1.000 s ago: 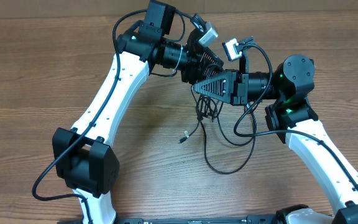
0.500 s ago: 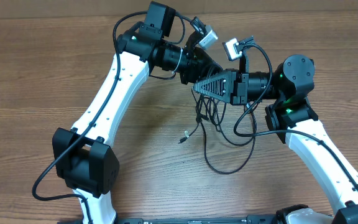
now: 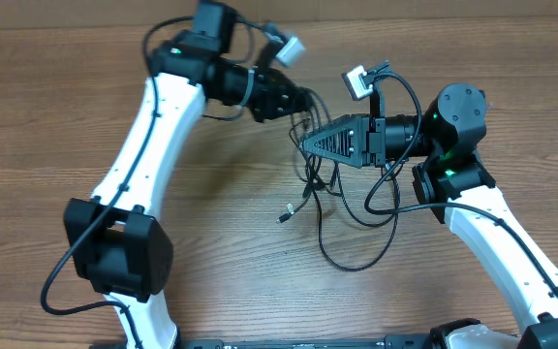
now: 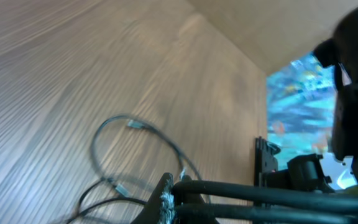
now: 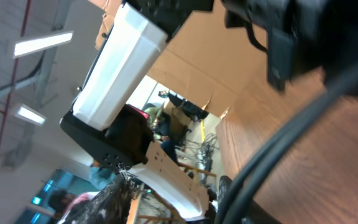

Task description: Untangle cables

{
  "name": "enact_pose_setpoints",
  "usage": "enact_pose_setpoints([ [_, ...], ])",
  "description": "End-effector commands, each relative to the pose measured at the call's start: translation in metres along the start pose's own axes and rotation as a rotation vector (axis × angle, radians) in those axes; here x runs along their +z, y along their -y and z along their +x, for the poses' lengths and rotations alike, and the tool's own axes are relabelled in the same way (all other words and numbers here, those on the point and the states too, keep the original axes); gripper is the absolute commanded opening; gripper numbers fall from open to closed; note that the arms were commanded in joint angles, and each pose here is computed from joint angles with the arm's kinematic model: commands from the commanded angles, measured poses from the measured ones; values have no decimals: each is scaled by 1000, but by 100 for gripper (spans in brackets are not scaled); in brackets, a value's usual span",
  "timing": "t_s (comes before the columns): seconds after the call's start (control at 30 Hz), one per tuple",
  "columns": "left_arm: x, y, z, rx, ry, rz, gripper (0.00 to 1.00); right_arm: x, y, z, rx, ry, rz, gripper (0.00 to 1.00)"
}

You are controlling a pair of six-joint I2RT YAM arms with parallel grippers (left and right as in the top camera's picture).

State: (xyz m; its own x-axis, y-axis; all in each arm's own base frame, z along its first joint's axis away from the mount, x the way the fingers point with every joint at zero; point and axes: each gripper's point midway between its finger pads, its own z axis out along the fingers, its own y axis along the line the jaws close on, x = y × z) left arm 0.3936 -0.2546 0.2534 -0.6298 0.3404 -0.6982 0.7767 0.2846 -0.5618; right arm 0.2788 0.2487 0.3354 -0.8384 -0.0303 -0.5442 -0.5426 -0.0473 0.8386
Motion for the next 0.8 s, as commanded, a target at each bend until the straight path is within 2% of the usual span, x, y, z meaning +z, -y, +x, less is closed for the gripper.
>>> enact_pose_setpoints([
  [0.0,-33,-28,6,-46,15,-100,4,2,2,9,-38,-38,-2,46],
  [0.13,-61,-40,14,-86,13,-184,4,0,34,10,24,16,105,51],
  [0.23,-79,-52,22,-113,-20,-307,4,-9,76,10,118,99,295,53],
  [0.3,-98,-73,33,-216,-59,-508,4,-31,125,17,238,185,556,53],
  [0.4,-121,-92,44,-361,-69,-717,4,-55,157,30,324,230,766,52],
  [0.57,-151,-107,64,-707,6,-1003,4,-60,162,40,323,197,809,52],
  [0.63,-145,-101,68,-811,32,-997,4,-59,162,42,328,193,810,52],
  [0.77,-109,-80,63,-798,-9,-899,4,-49,158,44,309,168,787,52],
])
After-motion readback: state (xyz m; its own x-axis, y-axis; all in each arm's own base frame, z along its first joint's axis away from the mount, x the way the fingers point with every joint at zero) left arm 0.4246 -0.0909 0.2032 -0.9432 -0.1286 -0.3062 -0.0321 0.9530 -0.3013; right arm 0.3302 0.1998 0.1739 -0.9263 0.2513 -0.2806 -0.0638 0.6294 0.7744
